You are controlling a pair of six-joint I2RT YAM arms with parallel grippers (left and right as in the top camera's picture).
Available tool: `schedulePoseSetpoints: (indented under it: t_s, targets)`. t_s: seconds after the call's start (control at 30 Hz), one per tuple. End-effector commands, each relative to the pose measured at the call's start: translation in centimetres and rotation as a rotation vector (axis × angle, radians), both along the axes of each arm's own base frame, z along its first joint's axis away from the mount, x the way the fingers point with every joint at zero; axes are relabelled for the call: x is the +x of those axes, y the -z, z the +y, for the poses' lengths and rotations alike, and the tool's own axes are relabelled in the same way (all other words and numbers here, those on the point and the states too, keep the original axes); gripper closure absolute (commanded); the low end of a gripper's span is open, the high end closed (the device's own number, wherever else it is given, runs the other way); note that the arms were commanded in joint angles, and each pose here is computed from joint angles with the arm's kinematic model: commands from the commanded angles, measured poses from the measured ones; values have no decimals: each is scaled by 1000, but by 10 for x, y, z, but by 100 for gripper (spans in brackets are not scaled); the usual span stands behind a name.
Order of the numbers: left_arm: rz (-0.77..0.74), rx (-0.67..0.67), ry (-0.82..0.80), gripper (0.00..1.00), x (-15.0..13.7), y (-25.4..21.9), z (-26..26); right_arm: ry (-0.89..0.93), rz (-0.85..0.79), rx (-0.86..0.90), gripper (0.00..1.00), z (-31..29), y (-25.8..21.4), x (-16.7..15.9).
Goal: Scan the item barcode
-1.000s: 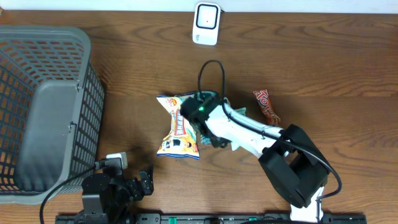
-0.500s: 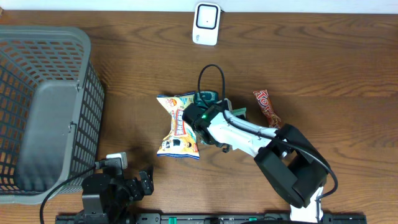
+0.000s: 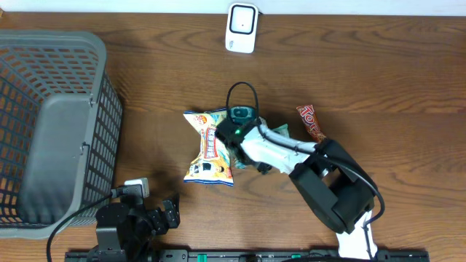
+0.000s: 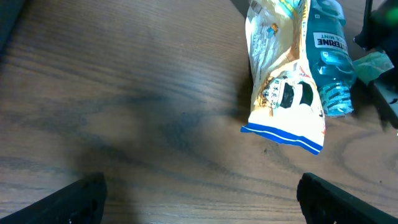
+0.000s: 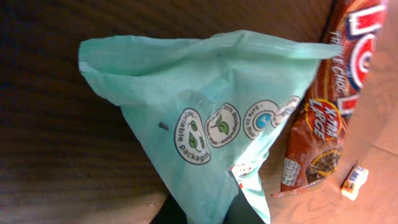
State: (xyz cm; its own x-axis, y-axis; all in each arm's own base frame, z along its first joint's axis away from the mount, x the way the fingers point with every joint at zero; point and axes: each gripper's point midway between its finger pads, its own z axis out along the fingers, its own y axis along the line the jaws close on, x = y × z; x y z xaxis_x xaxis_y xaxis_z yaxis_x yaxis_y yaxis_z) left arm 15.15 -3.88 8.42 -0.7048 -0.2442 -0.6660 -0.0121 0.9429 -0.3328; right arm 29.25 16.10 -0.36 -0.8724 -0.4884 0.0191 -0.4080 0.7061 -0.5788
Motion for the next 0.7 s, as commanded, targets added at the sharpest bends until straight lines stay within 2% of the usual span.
schedulePoseSetpoints:
  t_s: [0.0, 0.13, 0.37, 0.47, 0.6, 0.67]
  targets:
    - [7, -2, 14, 2, -2, 1, -2, 0, 492, 343, 99, 46, 43, -66]
    - [7, -2, 14, 2, -2, 1, -2, -154, 606, 611, 99, 81, -6, -70]
    - [7, -2, 14, 2, -2, 1, -2, -351, 771, 1240, 99, 103, -98, -78]
    - [7, -2, 14, 2, -2, 1, -2, -406, 798, 1429, 99, 98, -122, -81]
    - [7, -2, 14, 2, -2, 1, -2, -506, 792, 1587, 99, 91, -148, -86]
    - [7, -2, 14, 2, -2, 1, -2, -632, 756, 1674, 99, 89, -164, -91]
